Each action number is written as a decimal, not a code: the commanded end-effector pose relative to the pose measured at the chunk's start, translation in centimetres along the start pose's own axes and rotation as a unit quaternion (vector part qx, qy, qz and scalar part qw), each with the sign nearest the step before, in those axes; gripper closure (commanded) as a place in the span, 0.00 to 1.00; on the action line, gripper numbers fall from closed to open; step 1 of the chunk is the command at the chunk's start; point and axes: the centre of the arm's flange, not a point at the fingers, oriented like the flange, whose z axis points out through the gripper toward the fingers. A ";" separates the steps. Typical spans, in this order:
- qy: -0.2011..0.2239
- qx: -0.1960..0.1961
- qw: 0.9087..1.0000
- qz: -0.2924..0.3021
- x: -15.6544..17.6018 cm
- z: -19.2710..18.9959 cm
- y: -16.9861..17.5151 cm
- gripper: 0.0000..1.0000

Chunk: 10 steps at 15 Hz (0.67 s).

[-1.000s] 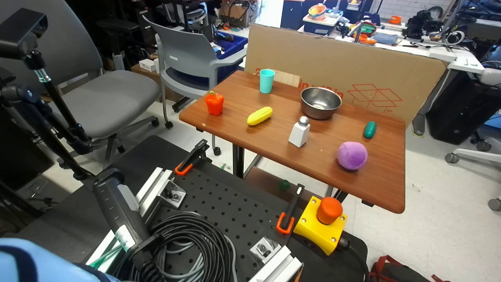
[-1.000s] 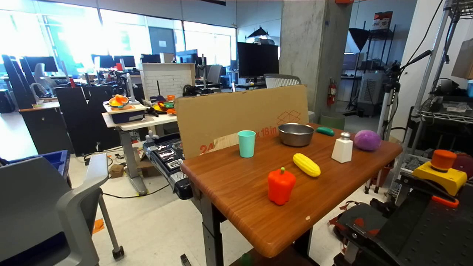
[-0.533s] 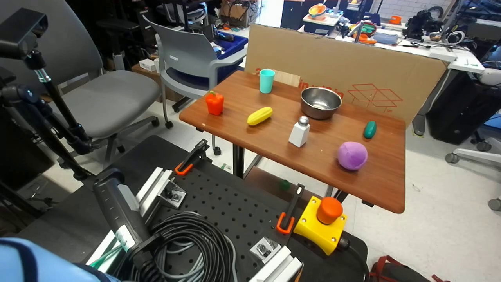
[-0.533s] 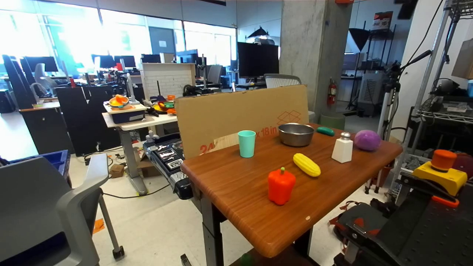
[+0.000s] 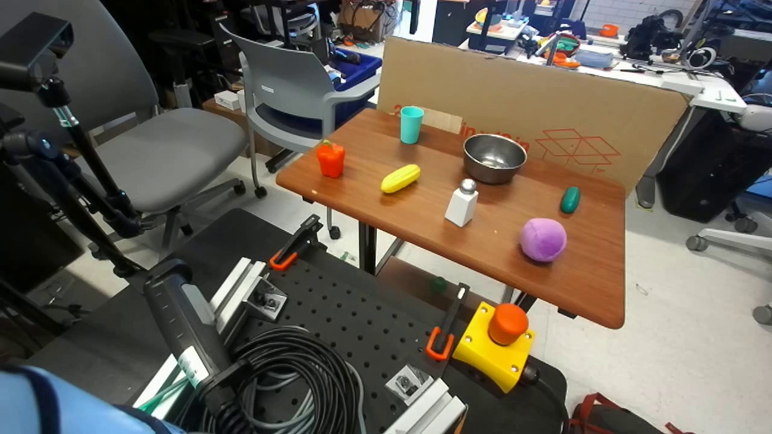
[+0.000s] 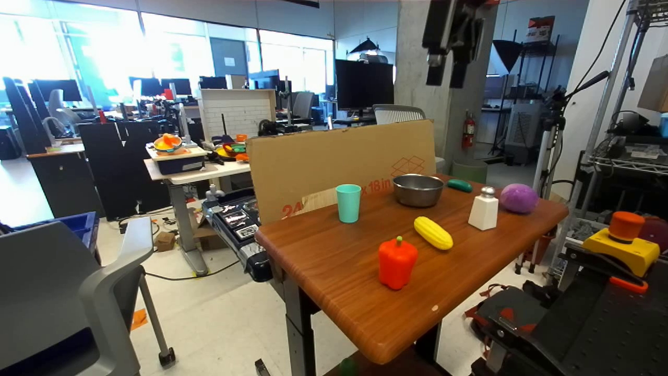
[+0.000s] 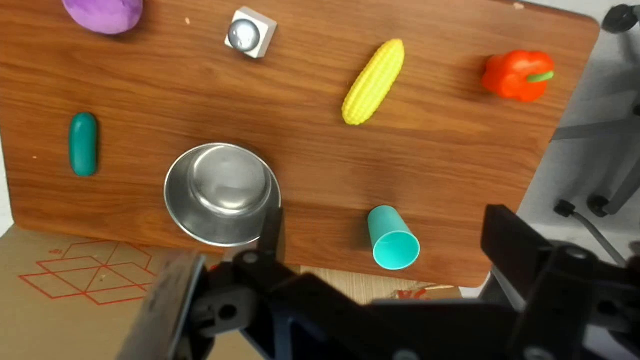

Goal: Put the blue cup in the metal bowl

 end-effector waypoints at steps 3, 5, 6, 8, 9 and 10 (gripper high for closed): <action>-0.011 -0.013 0.999 0.030 7.1 4.3 1.2 0.00; -0.019 -0.010 0.999 0.034 8.5 6.1 1.2 0.00; -0.023 -0.012 0.999 0.036 9.1 7.0 1.1 0.00; -0.028 -0.013 0.999 0.036 10.1 8.5 0.5 0.00; -0.030 -0.015 0.999 0.035 10.6 9.2 0.2 0.00; -0.032 -0.018 0.999 0.035 11.1 9.9 -0.2 0.00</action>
